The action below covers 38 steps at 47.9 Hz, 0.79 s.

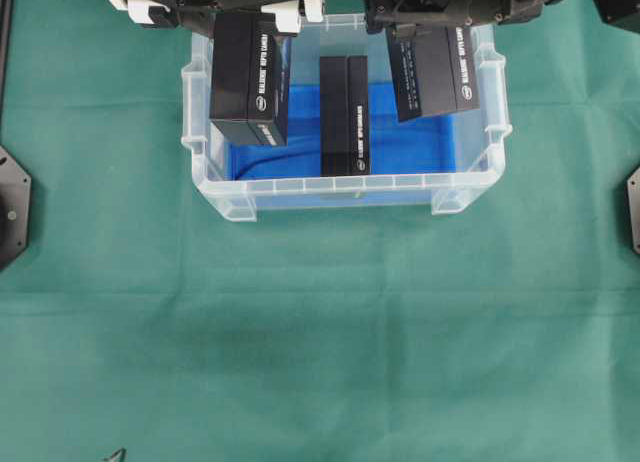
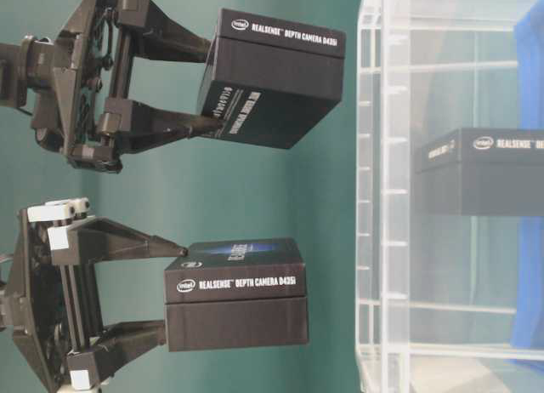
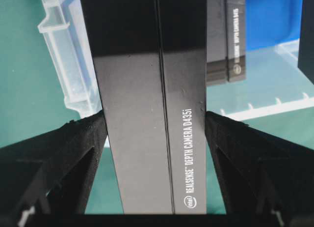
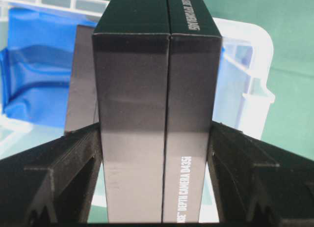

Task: Take the box out of the case with both arms.
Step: 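Lift both held boxes straight up out of the case, then carry both boxes forward over the case rim toward the table front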

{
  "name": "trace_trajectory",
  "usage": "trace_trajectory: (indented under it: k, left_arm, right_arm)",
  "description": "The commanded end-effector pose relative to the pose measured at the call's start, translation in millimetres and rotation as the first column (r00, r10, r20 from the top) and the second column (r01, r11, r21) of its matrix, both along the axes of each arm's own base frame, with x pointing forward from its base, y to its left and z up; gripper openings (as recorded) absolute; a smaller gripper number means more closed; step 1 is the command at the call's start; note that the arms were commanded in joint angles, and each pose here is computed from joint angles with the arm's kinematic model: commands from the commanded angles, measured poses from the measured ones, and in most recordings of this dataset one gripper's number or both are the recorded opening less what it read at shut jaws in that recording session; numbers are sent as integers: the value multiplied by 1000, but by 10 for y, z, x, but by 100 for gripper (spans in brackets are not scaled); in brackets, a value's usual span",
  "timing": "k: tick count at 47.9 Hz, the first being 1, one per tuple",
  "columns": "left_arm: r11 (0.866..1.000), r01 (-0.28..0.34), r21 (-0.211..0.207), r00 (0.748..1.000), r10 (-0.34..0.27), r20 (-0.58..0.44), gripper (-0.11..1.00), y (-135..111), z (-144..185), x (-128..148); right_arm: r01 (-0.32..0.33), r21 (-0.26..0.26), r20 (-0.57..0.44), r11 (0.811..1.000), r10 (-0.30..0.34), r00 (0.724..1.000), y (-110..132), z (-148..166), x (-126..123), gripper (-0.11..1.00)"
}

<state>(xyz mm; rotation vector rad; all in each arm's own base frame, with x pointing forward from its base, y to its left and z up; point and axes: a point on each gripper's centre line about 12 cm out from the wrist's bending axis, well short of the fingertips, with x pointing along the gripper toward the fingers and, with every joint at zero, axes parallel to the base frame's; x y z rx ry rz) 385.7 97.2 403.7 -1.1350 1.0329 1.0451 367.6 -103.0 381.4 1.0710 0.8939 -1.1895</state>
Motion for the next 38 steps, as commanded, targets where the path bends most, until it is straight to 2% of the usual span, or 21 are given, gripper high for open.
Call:
trace_trajectory:
  k: [1, 18, 27, 38]
  left_arm:
    - [1000, -4, 20, 998, 2, 66, 64, -8, 241, -109]
    - [1000, 15, 19, 997, -17, 75, 64, -110, 267, -94]
    - [998, 54, 12, 995, -55, 79, 64, -356, 303, -64]
    - [1000, 24, -17, 996, -22, 81, 64, -720, 277, -21]
  right_arm:
    - [-3, -15, 66, 1000, 4, 998, 35, 247, -93, 67]
    - [-16, -3, 50, 1000, 17, 999, 161, 288, -102, 67]
    - [1, 14, 47, 1000, -2, 999, 309, 325, -106, 67]
    - [-75, 15, 25, 997, 75, 997, 625, 315, -83, 67]
